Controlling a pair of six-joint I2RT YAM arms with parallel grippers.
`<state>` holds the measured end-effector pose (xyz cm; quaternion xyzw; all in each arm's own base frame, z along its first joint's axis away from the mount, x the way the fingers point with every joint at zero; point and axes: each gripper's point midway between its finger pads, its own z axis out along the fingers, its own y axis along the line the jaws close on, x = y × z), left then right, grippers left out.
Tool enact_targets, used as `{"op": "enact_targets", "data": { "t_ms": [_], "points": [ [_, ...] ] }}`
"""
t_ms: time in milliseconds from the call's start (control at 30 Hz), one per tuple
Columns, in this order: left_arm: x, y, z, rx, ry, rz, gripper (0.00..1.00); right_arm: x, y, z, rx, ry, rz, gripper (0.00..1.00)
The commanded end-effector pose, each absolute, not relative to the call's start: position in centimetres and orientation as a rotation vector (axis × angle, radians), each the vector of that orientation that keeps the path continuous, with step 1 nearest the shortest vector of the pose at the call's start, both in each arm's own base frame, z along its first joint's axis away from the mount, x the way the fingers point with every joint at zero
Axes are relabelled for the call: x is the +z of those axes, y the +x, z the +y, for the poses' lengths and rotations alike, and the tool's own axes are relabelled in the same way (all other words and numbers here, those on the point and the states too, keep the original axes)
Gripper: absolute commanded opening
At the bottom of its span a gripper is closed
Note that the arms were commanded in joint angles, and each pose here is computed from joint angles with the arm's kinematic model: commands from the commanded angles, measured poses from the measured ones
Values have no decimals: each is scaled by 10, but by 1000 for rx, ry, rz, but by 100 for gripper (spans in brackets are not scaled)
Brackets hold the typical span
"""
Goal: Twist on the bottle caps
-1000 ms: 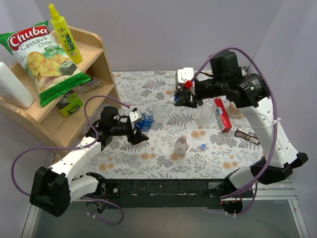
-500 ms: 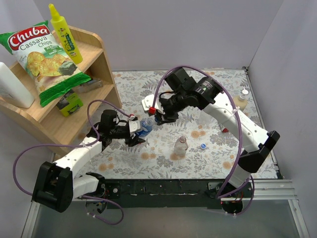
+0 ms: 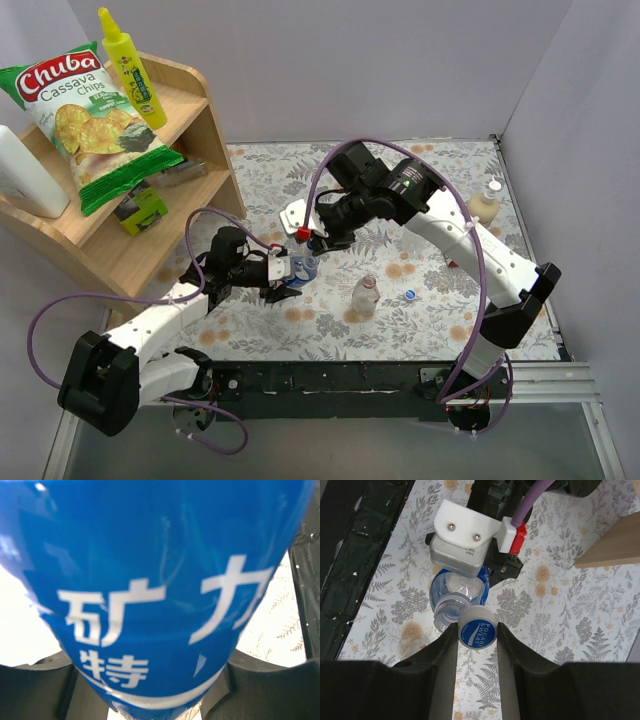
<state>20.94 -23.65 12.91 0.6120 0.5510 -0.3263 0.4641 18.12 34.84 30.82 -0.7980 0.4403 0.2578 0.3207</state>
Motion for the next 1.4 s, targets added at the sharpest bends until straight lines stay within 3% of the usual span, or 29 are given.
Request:
{"op": "enact_targets", "data": {
  "t_ms": [0, 1367],
  "points": [
    [141, 206, -241, -796, 1471, 1306, 0, 303, 170, 341, 662, -2150, 1120, 22],
    [169, 209, -253, -825, 1289, 1224, 0, 282, 166, 332, 643, -2231, 1176, 22]
  ]
}}
